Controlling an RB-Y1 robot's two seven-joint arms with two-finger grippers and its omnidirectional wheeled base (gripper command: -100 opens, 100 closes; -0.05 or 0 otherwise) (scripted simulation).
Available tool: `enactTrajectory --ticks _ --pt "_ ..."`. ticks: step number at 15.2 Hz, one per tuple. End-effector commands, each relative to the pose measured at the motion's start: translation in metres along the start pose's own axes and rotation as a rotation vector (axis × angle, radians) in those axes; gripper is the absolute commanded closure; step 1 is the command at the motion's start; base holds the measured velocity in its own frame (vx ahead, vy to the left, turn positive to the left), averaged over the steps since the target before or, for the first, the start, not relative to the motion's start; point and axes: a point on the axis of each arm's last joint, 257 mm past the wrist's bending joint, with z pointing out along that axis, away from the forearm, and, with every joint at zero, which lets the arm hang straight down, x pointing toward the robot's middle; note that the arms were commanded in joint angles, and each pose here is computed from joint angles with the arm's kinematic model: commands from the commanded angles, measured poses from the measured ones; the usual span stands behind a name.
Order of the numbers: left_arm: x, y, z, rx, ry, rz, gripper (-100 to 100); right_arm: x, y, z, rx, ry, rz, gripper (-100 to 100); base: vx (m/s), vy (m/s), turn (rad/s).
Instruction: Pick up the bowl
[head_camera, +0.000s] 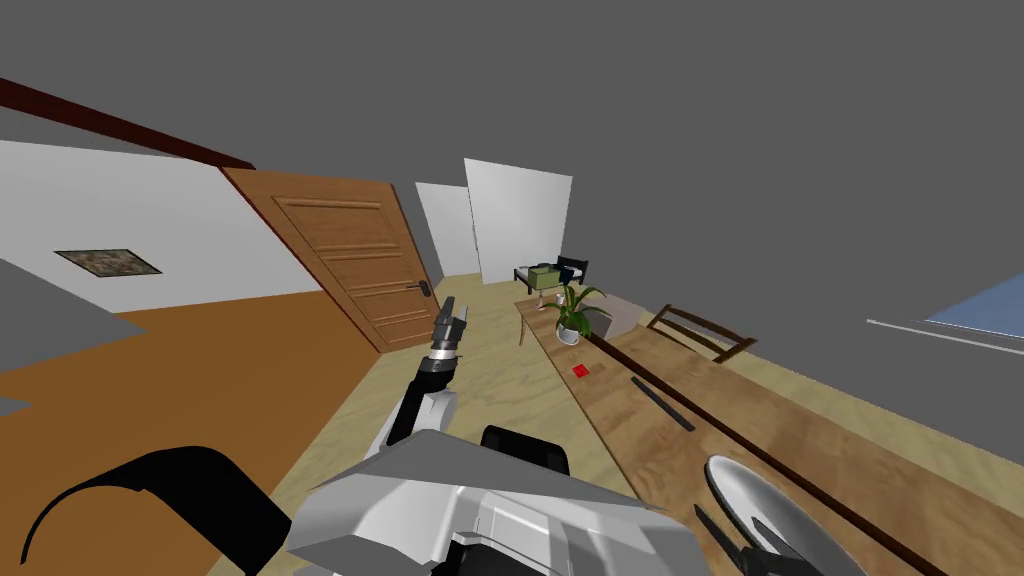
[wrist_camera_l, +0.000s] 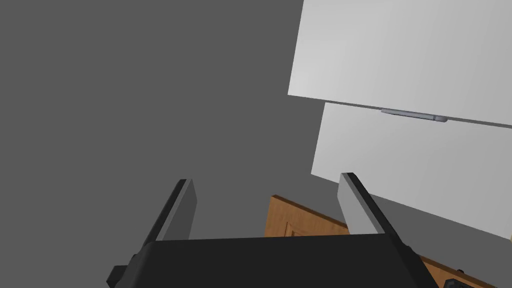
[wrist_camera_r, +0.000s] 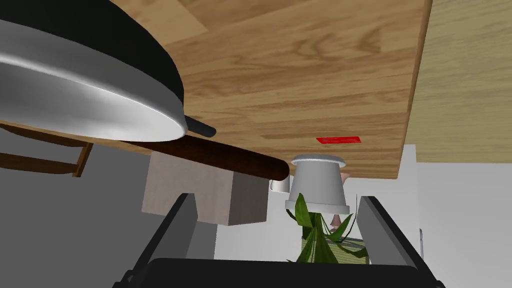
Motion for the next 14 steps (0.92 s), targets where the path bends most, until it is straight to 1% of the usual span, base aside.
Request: enactTrajectory --ticks 1,2,3,4,5,6,7,8,9,11,12,13,14 --pt "0.000 0.000 0.000 0.000 0.000 0.000 0 0.032 -0.018 -0.017 0.023 0.095 -0.064 -100 0.056 0.015 0.250" --pt "0.000 0.000 0.000 0.000 0.000 0.000 0 0.033 -0.018 -0.017 0.022 0.098 -0.072 -100 0.058 0.012 0.201" --pt "0.000 0.000 0.000 0.000 0.000 0.000 0 0.055 -0.029 -0.028 0.034 0.159 -0.110 -100 0.062 0.014 0.249" --pt "0.000 0.000 0.000 0.000 0.000 0.000 0 0.057 -0.030 -0.029 0.034 0.165 -0.118 -100 0.056 0.012 0.224" --pt "0.000 0.000 0.000 0.000 0.000 0.000 0 0.080 -0.041 -0.042 0.044 0.229 -0.158 -100 0.053 0.012 0.257" --pt "0.000 0.000 0.000 0.000 0.000 0.000 0 0.080 -0.041 -0.043 0.044 0.231 -0.162 -100 0.052 0.008 0.216" --pt "0.000 0.000 0.000 0.000 0.000 0.000 0 0.102 -0.051 -0.057 0.051 0.293 -0.200 -100 0.057 0.013 0.262" --pt "0.000 0.000 0.000 0.000 0.000 0.000 0 0.102 -0.051 -0.057 0.050 0.295 -0.204 -100 0.051 0.009 0.198" --pt "0.000 0.000 0.000 0.000 0.000 0.000 0 0.122 -0.060 -0.072 0.054 0.355 -0.239 -100 0.047 0.014 0.205" --pt "0.000 0.000 0.000 0.000 0.000 0.000 0 0.123 -0.060 -0.072 0.053 0.357 -0.243 -100 0.037 0.007 0.120" --pt "0.000 0.000 0.000 0.000 0.000 0.000 0 0.141 -0.067 -0.087 0.052 0.413 -0.280 -100 0.030 0.010 0.155" --pt "0.000 0.000 0.000 0.000 0.000 0.000 0 0.142 -0.068 -0.088 0.054 0.416 -0.279 -100 0.033 0.012 0.180" --pt "0.000 0.000 0.000 0.000 0.000 0.000 0 0.160 -0.075 -0.103 0.051 0.472 -0.312 -100 0.038 0.014 0.211"
